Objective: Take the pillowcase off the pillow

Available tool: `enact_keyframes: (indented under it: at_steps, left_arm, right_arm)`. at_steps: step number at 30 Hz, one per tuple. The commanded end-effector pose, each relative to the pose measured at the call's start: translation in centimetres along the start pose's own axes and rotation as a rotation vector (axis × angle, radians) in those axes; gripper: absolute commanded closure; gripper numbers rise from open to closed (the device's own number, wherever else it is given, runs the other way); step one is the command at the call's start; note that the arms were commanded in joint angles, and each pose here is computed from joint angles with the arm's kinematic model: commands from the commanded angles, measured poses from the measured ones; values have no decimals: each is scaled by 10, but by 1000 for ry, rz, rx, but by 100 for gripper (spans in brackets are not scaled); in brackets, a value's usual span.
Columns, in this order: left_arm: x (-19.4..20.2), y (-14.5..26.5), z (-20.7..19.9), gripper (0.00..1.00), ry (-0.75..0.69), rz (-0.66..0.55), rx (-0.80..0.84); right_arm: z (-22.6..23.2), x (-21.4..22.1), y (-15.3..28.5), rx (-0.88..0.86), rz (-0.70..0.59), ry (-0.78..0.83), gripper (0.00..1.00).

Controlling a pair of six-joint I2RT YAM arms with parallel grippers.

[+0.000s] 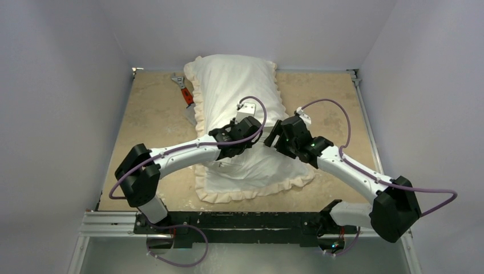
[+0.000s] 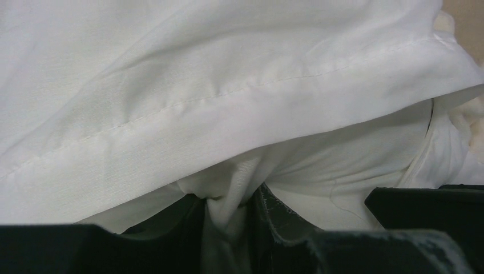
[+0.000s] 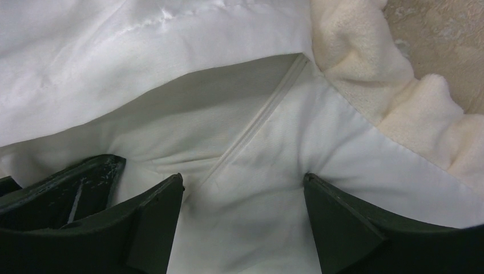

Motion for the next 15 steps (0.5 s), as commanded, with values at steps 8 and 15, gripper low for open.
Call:
enact_keyframes:
  at_steps: [8, 15]
  left_arm:
    - [-43, -2, 64, 89, 75, -108, -137]
    - [-62, -20, 124, 100, 167, -113, -243]
  right_arm:
    - [-5, 6, -8, -1, 19, 24, 43]
    - [-4, -2, 3, 3, -13, -1, 88]
Point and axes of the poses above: each gripper's point midway between its finger pads, its own y axis back along the fingers, its own z axis along the line the jaws close on, x = y × z, the point moved 3 cm from there along y, back along the fingers, and after that the axes turned 10 degrees about -y, right-handed, at the moved point
